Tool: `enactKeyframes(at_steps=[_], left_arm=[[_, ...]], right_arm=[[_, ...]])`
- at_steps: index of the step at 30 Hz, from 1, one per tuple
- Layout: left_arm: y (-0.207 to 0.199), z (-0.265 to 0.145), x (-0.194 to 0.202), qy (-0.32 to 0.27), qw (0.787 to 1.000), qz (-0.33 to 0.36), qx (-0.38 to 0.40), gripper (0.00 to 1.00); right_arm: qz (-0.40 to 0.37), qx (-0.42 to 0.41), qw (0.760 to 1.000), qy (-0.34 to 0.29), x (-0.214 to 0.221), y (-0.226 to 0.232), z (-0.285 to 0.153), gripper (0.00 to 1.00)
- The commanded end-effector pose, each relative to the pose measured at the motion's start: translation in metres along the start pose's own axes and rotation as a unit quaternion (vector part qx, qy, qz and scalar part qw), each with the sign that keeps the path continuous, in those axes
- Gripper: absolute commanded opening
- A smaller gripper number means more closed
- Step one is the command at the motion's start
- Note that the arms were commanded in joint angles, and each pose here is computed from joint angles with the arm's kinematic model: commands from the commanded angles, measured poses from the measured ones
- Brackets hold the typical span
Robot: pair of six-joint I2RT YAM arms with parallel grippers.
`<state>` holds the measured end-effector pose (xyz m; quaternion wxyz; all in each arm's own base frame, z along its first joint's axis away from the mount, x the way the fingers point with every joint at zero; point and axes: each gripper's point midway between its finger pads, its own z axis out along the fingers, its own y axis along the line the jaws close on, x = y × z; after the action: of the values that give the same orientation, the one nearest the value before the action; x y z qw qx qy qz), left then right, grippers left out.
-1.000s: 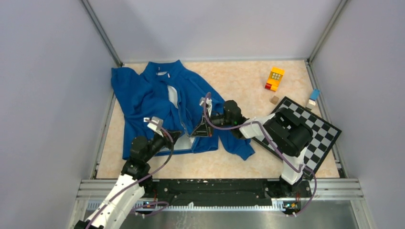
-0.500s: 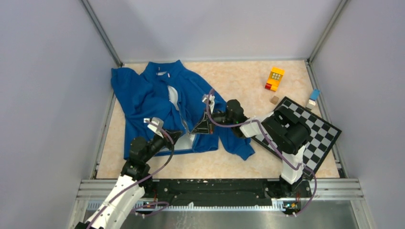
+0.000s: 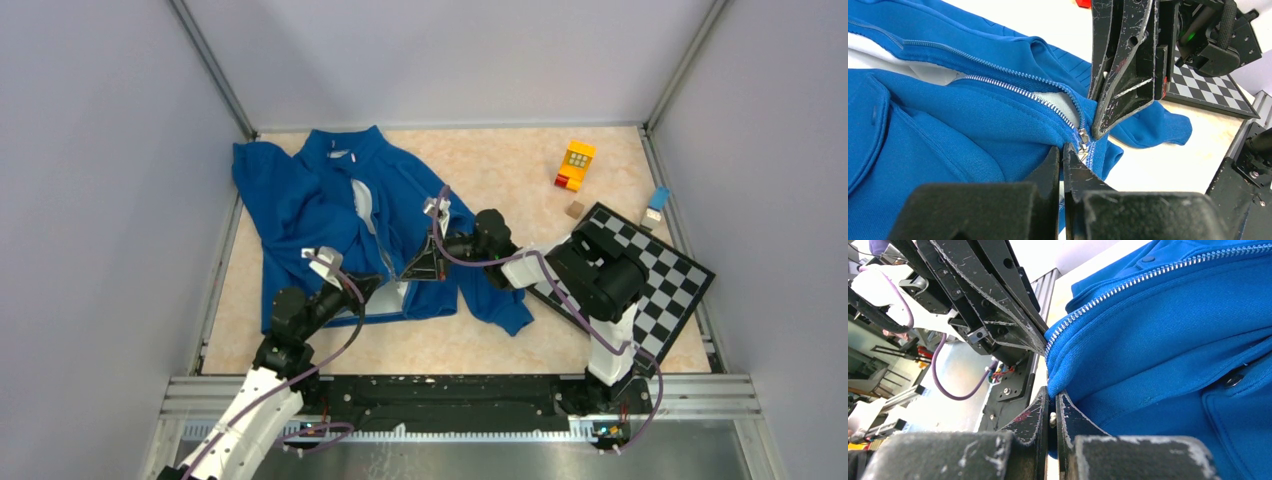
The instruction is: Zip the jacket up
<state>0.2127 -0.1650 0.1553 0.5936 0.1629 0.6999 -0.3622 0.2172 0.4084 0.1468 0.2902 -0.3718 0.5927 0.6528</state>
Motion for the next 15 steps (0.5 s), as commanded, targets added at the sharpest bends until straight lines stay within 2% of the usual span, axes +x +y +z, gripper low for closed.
enactKeyframes(at_steps=[1,7,15], left_arm=[[-0.013,-0.001,-0.031,-0.042,0.998,0.029,0.024,0.0],[-0.011,-0.006,-0.036,-0.059,0.998,0.034,0.012,0.0],[-0.01,-0.004,-0.033,-0.053,0.998,0.033,0.01,0.0]], right_arm=[[-0.034,-0.022,0.999,-0.011,-0.009,0.006,0.0,0.0],[-0.034,-0.027,0.999,-0.011,-0.008,0.009,-0.001,0.0],[-0.038,-0.05,0.998,-0.012,-0.009,0.02,0.002,0.0]])
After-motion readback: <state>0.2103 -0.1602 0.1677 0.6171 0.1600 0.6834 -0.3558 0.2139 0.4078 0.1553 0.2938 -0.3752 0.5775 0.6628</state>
